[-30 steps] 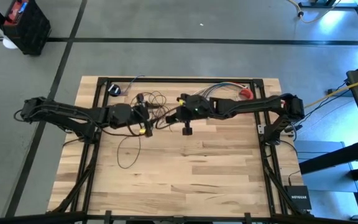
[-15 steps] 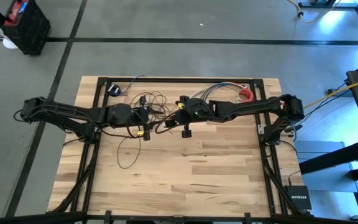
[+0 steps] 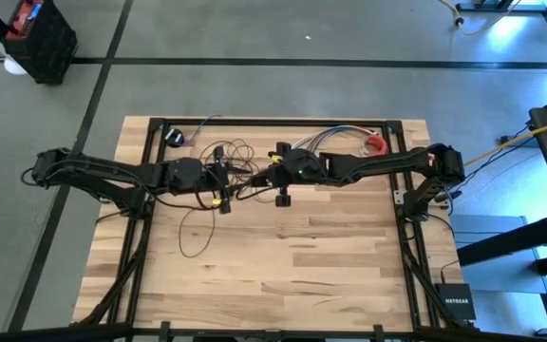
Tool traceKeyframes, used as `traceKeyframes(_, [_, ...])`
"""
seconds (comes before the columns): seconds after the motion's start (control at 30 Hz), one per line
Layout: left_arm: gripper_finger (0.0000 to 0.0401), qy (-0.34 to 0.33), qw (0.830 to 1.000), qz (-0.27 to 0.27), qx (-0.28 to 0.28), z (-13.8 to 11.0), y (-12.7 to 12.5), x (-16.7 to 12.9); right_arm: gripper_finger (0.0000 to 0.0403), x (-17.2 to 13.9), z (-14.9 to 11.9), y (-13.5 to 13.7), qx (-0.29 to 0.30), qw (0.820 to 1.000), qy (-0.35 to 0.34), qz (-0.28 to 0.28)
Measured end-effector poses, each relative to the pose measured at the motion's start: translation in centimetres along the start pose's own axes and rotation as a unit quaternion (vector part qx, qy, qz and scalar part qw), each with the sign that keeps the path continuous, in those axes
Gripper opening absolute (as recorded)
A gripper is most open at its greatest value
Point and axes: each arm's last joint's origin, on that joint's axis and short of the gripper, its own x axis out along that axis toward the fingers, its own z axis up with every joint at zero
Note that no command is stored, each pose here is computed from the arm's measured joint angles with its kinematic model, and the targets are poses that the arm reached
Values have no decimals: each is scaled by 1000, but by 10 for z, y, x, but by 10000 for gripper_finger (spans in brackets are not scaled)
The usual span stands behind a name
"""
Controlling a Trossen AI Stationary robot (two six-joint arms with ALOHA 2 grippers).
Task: Coiling cords
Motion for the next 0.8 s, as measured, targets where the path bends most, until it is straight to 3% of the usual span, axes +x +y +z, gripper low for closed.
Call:
traceKeyframes(0.33, [121,2,1000,6,3,-1,2,1,3,0,3,2,3,999,-22,27])
traceKeyframes(0.57, [12,1,1000,7,25,0,2,1,16,0,3,2,3,999,-31,39])
traceKeyframes(0.8, [3,-2,1000,10,23,0,3,1,43,0,3,2,3,999,-31,41])
